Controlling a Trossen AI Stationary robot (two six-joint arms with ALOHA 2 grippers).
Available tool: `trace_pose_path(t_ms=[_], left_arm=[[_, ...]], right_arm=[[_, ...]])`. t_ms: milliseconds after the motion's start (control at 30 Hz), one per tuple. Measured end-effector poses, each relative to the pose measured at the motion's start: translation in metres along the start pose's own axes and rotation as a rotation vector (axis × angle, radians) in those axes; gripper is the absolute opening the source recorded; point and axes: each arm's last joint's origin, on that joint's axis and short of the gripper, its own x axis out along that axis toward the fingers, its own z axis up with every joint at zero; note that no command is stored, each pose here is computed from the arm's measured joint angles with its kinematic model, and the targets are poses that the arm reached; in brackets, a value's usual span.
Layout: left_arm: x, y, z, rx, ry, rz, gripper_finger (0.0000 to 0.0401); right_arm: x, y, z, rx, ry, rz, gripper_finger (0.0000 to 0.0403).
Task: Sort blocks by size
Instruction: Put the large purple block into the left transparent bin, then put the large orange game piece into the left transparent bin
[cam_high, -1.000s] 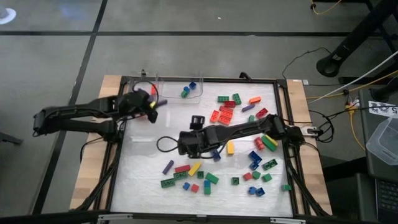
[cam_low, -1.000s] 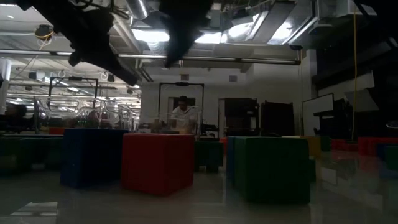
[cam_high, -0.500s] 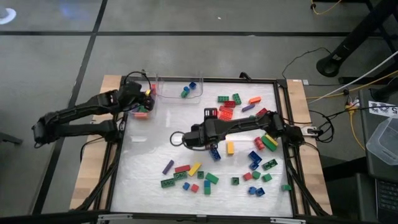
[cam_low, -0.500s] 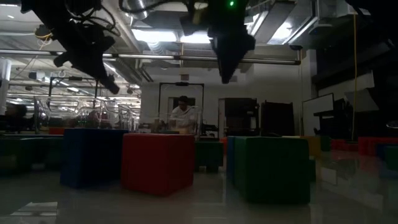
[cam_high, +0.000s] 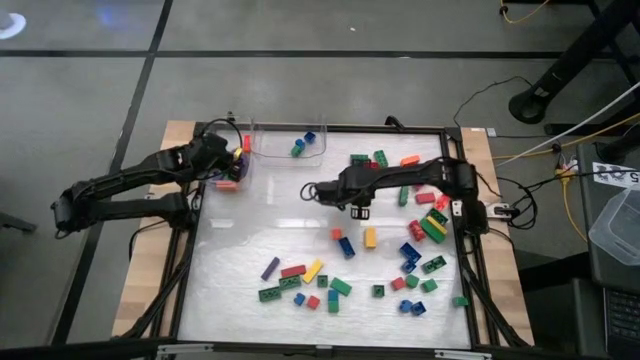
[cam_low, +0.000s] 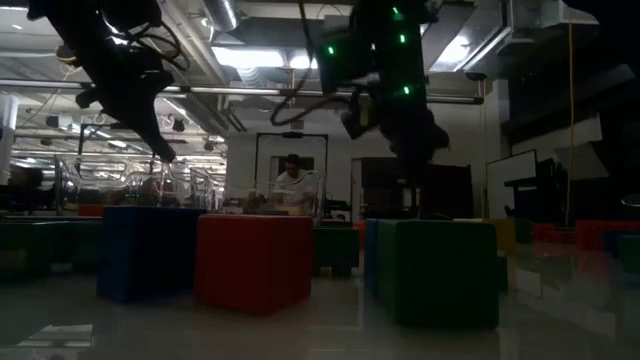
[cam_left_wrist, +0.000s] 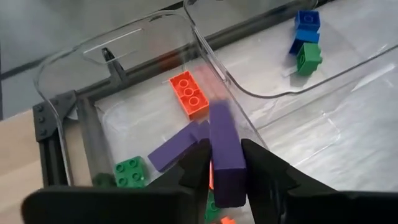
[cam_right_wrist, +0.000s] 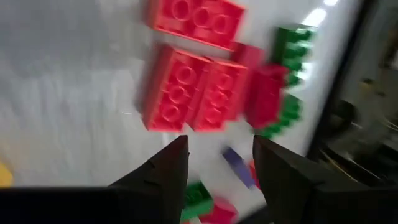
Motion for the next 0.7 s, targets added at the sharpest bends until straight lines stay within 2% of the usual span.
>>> trace_pose_path(t_ms=[100,300,467,700], left_arm=[[0.001,-0.001,0.000,0.025,0.007,0.004,0.0099],[0.005,-0.003,0.000,0.046,0.028,0.014,0.0144],[0.008,-0.005,-0.001,0.053,0.040,0.018,0.0164],[0.008,-0.005,-0.001,0.054,0.041,0.019,0.0163]], right_arm=[[0.015,-0.005,-0.002,-0.009,-0.013,0.107,0.0177],[0.031,-0.017,-0.001,0.082,-0.019,0.244,0.0177],[0.034,-0.021,0.002,0.138,-0.048,0.299,0.0177],[0.046,-0.018,0.005,0.256,-0.081,0.308,0.0177]])
